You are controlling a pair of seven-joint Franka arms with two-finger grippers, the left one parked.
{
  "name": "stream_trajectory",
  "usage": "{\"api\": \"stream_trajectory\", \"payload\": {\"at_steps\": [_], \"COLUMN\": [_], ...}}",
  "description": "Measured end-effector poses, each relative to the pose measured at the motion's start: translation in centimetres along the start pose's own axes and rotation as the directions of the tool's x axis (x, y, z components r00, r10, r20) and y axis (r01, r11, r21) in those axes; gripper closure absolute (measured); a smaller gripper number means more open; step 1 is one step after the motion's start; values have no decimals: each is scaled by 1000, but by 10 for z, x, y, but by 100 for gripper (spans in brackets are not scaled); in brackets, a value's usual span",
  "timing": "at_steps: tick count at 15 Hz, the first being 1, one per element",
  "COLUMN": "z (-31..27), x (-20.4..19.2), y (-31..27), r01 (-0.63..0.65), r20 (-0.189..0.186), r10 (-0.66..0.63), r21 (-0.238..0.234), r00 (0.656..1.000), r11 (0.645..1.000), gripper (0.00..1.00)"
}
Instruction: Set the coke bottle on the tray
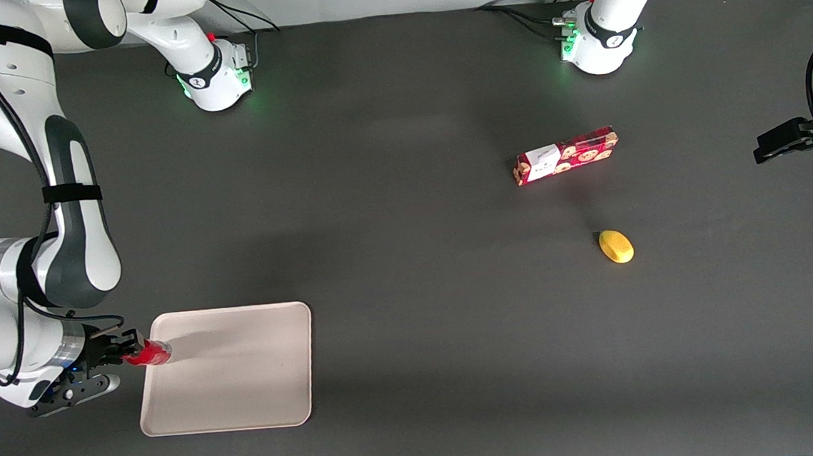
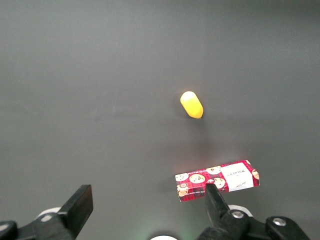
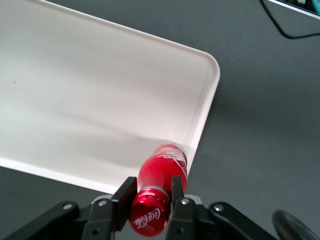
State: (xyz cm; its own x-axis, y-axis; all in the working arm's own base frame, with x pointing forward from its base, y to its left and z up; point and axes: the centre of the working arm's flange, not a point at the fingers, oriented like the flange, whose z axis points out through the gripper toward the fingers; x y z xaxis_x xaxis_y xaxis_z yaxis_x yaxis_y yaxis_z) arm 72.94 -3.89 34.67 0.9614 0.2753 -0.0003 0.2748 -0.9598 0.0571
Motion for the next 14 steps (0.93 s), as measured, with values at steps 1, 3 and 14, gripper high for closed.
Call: {"api": "stream_trajectory", "payload": {"at_steps": [1,3,14], "z": [0,-1,0], "x": [0,2,1], "y": [-1,-3,-6], "r01": [-5,-11,-20], "r20": [-7,-18,-70], "r10": [5,12,22], "r21": [11,26,31], "r00": [1000,1000,997], "r11": [1000,1000,999], "gripper": [66,66,10]}}
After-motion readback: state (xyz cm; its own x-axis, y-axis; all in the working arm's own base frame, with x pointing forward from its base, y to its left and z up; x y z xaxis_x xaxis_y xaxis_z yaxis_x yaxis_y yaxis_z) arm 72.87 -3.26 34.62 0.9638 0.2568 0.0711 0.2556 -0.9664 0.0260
